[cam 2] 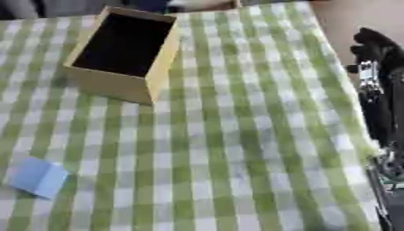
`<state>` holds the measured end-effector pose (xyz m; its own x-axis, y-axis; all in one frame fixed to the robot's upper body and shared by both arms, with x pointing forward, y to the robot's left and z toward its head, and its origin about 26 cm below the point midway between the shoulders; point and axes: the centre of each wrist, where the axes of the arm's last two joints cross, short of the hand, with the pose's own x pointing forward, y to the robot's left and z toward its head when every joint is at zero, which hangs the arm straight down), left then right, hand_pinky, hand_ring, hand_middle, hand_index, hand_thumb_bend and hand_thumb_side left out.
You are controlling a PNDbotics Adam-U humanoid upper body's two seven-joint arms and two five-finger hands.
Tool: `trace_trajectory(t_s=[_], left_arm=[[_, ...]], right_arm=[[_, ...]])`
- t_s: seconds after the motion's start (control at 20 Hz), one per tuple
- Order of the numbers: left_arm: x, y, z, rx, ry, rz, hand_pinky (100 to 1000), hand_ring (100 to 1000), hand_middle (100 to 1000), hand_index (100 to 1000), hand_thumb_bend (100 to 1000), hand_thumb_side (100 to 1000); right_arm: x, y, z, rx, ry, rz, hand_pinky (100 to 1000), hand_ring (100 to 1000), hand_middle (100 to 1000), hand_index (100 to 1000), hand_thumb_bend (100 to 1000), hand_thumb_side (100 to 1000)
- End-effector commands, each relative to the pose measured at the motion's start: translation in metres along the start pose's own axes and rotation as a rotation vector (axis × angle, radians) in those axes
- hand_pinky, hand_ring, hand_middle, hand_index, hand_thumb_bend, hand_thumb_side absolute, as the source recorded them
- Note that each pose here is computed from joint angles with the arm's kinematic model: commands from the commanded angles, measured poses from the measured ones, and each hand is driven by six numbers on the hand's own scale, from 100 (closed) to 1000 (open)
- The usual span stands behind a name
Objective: Pick up objects on the table and place them in the box.
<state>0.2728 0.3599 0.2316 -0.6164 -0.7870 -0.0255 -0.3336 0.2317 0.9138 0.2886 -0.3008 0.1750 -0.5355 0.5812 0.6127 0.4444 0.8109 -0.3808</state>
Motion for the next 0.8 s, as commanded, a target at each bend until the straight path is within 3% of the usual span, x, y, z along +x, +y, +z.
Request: trace_trajectory(t_s=[0.05,0.4,0.8], left_arm=[[0.001,0.009,-0.002,0.005,-0.011,-0.026,871,816,820,834,496,352],[0.001,0.009,-0.002,-0.003,-0.017,-0.023,872,817,826,839,503,354],[0.006,0.011,-0.013,-0.181,-0.1,-0.082,872,836,832,895,639,342]], right_arm=[[0.006,-0.006,-0.005,-0.01,-0.031,0.013,677,811,804,889,100,1000],[0.006,-0.006,-0.004,-0.011,-0.03,0.012,677,811,804,889,100,1000],[0.006,-0.005,-0.005,-0.002,-0.034,0.006,678,812,803,890,100,1000]])
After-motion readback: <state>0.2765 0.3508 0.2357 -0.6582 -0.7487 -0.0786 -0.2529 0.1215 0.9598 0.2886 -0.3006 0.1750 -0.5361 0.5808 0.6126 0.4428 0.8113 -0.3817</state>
